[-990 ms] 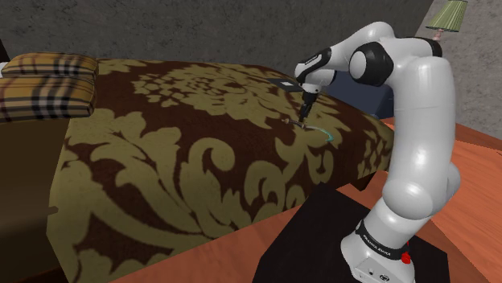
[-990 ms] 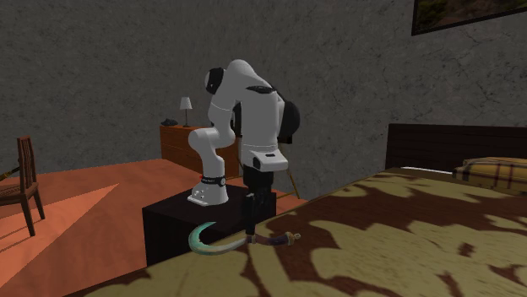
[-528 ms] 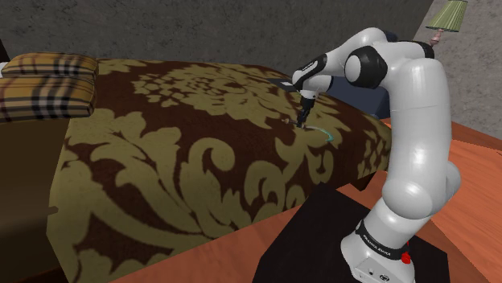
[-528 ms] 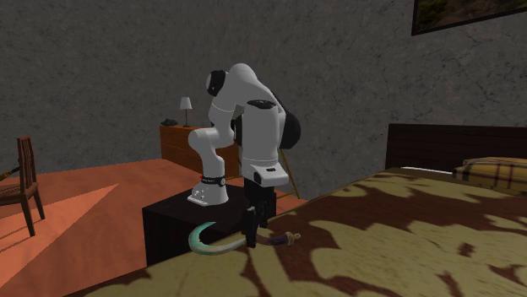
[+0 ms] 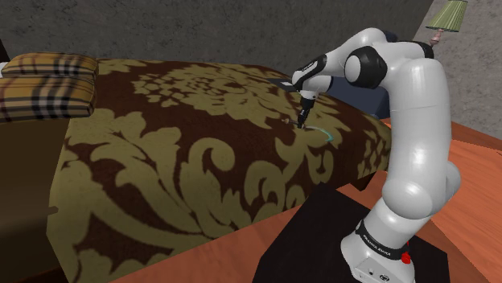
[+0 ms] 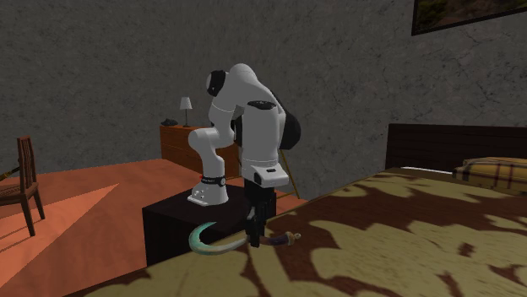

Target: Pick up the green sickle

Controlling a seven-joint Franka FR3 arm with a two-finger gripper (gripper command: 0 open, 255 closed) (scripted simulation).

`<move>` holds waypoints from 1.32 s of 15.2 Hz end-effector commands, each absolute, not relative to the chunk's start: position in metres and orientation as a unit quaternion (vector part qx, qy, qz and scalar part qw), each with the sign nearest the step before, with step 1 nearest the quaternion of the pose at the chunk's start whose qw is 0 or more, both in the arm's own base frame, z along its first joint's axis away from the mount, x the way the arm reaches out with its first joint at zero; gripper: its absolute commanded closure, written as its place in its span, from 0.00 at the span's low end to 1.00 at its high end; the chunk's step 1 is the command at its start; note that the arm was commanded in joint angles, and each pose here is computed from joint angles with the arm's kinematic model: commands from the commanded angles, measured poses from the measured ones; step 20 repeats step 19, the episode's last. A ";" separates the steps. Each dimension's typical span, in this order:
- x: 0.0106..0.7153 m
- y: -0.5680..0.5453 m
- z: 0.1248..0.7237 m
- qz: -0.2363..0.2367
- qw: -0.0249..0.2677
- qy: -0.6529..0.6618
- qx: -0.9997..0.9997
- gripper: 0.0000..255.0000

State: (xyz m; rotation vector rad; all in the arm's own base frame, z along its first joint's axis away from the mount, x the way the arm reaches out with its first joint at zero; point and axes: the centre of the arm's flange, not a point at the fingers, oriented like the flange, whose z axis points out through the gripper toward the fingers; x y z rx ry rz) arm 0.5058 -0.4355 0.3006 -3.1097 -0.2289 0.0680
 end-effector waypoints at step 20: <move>0.505 -0.436 0.380 0.022 0.012 -0.073 -0.997 1.00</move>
